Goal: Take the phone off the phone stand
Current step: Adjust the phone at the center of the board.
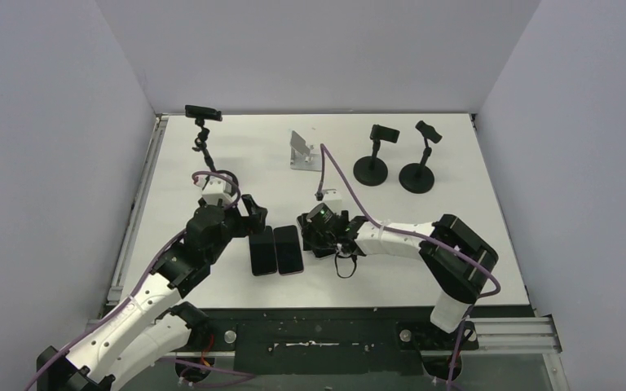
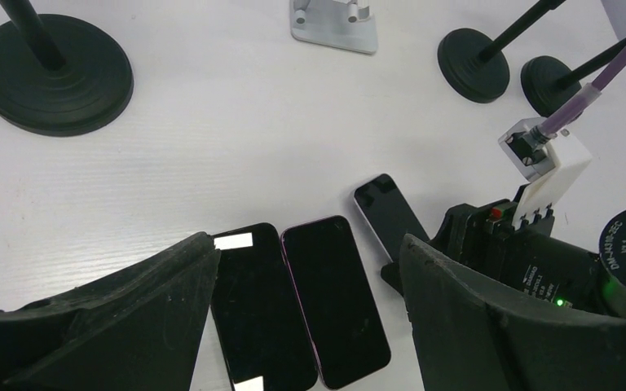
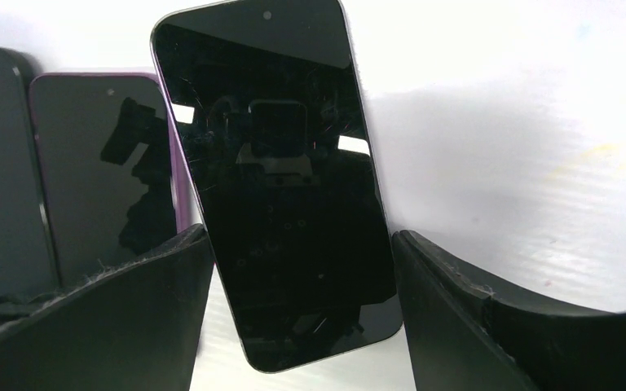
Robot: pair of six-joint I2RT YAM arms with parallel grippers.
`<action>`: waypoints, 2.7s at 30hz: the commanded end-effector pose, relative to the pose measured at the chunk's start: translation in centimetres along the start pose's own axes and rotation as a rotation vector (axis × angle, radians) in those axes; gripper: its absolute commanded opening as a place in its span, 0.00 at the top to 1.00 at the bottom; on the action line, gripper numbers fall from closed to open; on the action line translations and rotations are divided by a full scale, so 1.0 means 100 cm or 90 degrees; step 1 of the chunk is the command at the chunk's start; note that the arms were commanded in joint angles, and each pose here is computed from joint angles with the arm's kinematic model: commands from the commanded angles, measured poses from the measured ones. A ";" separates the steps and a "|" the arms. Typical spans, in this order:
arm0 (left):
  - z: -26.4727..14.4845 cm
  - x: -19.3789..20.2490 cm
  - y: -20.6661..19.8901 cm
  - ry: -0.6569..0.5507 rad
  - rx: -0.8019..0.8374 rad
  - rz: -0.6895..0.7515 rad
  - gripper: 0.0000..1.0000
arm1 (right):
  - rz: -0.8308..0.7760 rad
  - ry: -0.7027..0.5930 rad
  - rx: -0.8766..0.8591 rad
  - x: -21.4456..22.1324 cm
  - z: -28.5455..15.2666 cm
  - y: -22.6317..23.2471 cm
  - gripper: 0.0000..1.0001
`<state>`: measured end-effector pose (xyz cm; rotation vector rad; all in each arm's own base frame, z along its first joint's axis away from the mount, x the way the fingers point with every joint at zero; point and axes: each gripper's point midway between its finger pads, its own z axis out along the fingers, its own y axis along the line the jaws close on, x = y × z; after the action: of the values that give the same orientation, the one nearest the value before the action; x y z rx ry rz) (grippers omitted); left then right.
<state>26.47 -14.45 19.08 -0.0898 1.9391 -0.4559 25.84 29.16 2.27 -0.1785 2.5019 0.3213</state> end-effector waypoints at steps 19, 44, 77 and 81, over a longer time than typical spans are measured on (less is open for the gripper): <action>-0.005 -0.012 -0.005 -0.028 0.016 -0.033 0.22 | 0.071 0.079 0.131 0.069 -0.011 -0.030 0.27; -0.012 -0.028 -0.004 -0.047 0.005 -0.034 0.22 | 0.103 -0.035 -0.204 -0.025 -0.052 0.022 0.08; 0.015 -0.230 0.051 -0.234 -0.187 -0.086 0.13 | 0.049 -0.098 -0.210 -0.073 -0.072 -0.005 0.19; 0.032 -0.243 0.064 -0.240 -0.181 -0.122 0.12 | -0.006 -0.188 -0.175 -0.110 -0.105 -0.016 0.16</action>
<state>38.23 -4.10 34.43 -0.4774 1.6899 -0.2282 26.48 27.29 10.28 -0.1835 2.3613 0.7787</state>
